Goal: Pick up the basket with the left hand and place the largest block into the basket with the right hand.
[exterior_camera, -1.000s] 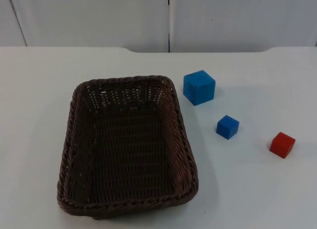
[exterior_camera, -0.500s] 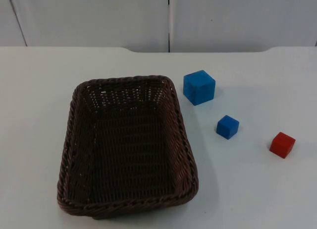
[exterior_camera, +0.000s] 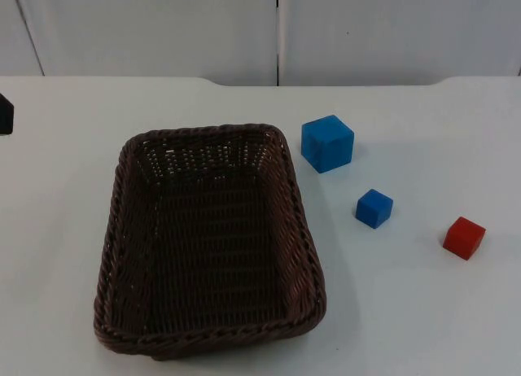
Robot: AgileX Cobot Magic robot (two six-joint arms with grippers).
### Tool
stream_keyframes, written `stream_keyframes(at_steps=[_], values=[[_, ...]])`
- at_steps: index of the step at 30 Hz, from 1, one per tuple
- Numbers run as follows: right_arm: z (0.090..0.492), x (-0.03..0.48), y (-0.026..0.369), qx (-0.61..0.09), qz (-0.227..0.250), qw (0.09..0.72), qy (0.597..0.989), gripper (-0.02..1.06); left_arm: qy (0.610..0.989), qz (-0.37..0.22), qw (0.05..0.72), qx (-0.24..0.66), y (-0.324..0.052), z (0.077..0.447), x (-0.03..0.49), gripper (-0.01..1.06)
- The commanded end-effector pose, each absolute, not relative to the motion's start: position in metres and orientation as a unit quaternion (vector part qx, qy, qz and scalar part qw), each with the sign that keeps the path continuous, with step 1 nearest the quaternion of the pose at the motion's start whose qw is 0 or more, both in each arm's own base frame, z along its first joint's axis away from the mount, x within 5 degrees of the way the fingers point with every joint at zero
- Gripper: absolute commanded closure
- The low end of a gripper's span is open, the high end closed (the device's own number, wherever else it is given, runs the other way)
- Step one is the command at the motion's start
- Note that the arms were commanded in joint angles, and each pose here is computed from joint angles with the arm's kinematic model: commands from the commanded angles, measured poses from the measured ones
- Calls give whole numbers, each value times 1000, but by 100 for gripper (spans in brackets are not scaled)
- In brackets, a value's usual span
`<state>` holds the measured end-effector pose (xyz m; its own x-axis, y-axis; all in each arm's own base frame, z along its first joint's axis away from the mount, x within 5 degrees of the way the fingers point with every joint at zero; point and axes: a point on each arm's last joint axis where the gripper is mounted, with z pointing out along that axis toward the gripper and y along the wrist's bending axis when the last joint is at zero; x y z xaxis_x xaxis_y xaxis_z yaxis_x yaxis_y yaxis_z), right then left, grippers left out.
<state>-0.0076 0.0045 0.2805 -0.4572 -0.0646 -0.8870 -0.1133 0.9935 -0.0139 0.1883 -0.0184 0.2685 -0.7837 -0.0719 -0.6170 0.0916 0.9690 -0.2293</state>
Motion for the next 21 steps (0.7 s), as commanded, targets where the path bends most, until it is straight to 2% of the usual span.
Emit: stream_keyframes(at_steps=[1, 14, 21], values=[[280, -8, 5, -53, 24, 520, 852, -1, 932, -129, 339, -3, -18, 271, 193, 0], [280, -8, 5, -53, 24, 521, 851, -1, 941, -138, 307, -26, -18, 255, 225, 0], [280, -8, 5, -53, 24, 521, 851, -1, 956, -153, 247, -44, -22, 225, 247, 0]])
